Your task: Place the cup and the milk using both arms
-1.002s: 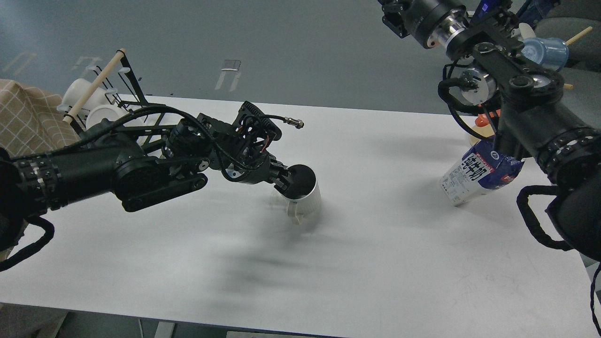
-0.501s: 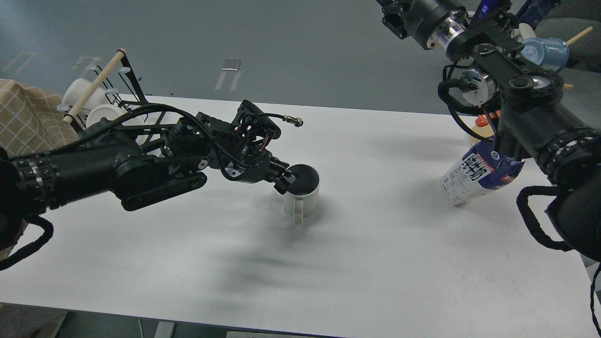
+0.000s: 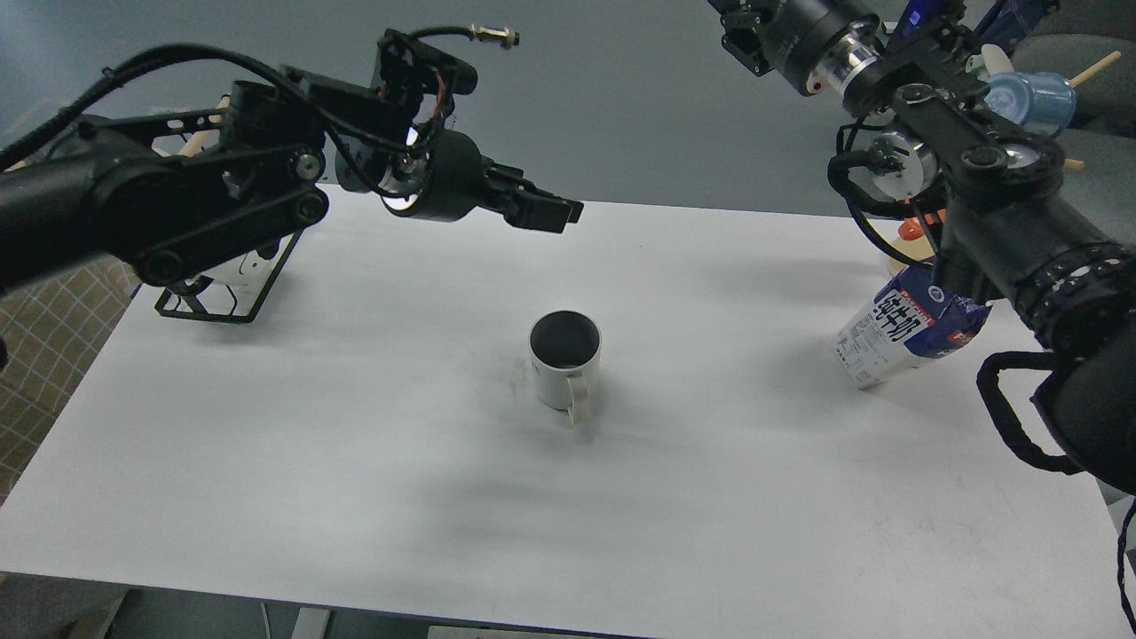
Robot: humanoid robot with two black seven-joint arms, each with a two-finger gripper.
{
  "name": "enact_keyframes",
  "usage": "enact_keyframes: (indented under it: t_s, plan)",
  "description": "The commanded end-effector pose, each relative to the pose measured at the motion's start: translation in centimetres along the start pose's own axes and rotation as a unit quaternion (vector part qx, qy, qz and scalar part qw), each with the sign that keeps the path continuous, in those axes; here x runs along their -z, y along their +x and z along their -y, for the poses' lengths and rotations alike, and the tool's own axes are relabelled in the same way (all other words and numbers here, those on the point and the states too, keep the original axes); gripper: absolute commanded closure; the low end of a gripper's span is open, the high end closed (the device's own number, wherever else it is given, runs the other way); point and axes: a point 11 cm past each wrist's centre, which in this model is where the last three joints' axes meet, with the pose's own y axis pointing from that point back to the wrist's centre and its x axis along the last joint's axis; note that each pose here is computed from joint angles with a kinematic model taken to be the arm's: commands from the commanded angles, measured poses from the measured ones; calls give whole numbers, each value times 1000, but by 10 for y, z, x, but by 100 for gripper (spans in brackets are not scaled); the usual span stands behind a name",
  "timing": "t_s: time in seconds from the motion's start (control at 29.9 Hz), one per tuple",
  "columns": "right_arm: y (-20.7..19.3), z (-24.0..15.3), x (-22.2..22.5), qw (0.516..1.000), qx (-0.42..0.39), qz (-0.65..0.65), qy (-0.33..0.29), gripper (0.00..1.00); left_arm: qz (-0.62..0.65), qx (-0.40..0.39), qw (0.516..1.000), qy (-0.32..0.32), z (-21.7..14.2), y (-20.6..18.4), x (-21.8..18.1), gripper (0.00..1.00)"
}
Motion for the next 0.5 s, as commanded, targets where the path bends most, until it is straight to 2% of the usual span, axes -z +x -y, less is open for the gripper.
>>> enact_keyframes:
  t_s: [0.0,0.13,0.3,0.47]
  plan:
    - [-1,7,14,1000,6,-18,7,0,-92,-96,990,-38,-38,51,1,2]
    - [-8,16,29,996,35,-78,-3,0,-172,-144,973,-62,-63,60,18,2]
    - [-20,25,40,984,78,-158,-26,0,-271,-160,946,-81,-70,37,45,2]
    - [29,-5,61,971,86,-219,-50,0,-308,-164,934,-77,-76,23,61,2]
